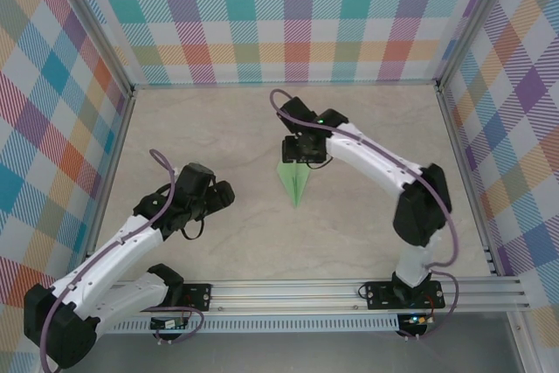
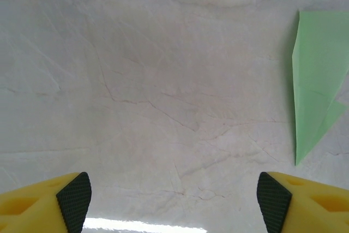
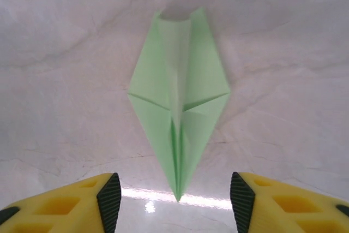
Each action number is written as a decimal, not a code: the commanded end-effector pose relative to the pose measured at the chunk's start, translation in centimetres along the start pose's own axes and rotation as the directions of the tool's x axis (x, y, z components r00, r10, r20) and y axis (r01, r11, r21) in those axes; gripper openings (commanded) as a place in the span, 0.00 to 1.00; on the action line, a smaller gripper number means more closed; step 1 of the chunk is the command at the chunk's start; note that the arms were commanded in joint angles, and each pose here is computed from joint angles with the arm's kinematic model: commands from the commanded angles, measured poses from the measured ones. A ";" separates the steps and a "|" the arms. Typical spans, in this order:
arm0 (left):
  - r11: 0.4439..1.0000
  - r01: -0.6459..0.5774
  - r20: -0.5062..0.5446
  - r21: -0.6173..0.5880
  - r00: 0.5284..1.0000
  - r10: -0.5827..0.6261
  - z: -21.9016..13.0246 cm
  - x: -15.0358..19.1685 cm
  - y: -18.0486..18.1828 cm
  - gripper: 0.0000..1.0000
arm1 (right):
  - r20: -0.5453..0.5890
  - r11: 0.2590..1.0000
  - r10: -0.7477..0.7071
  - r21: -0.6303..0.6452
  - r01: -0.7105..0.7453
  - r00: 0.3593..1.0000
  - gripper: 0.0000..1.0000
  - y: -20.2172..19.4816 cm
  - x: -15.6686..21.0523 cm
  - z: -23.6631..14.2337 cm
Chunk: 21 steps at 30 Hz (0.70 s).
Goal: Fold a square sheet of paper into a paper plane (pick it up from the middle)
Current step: Move a paper plane to the center of the table, then reset both arms
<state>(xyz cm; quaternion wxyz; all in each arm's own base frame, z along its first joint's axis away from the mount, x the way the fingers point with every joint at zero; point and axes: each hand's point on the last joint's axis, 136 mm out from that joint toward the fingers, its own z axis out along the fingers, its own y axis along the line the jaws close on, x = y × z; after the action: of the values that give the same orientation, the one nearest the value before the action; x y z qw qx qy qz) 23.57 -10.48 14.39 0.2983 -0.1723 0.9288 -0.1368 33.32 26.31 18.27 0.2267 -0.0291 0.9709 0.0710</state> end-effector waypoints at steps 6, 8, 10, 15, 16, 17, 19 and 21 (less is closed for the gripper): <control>0.973 -0.046 0.289 -0.225 0.951 0.111 -3.4 -6.5 3.3 0.98 | 0.494 0.956 0.050 0.227 -0.185 0.868 0.82 -12.2 -1.8 -10.2; 0.953 -0.042 0.316 -0.300 0.938 0.141 -3.6 -7.5 4.3 1.00 | 0.547 0.930 0.052 0.279 -0.240 0.835 0.85 -15.2 -1.1 -10.7; 0.921 -0.030 0.331 -0.388 0.928 0.170 -3.2 -8.4 5.6 1.00 | 0.581 0.903 0.010 0.345 -0.257 0.814 0.90 -18.0 -0.4 -9.8; 0.885 0.012 0.338 -0.466 0.926 0.166 -1.1 -10.4 8.0 1.00 | 0.514 0.842 -0.066 0.489 -0.229 0.855 0.96 -23.6 2.1 -4.9; 0.875 0.019 0.344 -0.483 0.923 0.170 -0.9 -10.8 8.4 1.00 | 0.493 0.828 -0.066 0.511 -0.228 0.867 0.96 -24.7 2.6 -4.0; 0.869 0.022 0.351 -0.494 0.920 0.175 -0.6 -11.2 8.7 1.00 | 0.474 0.821 -0.060 0.525 -0.227 0.878 0.96 -25.6 2.9 -3.3; 0.855 -0.008 0.357 -0.518 0.907 0.224 0.4 -12.0 9.2 1.00 | 0.449 0.822 -0.044 0.524 -0.223 0.892 0.96 -26.9 3.5 -1.8; 0.841 -0.026 0.360 -0.541 0.896 0.260 1.3 -12.3 9.8 1.00 | 0.457 0.866 -0.010 0.449 -0.220 0.890 0.96 -27.2 3.5 0.3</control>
<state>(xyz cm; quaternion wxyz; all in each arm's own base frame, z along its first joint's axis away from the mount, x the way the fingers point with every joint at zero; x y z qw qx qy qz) 30.09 2.04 16.15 0.4160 -0.2235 0.8689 0.1482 30.23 -1.28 12.69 0.3930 0.1116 0.8891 -0.2063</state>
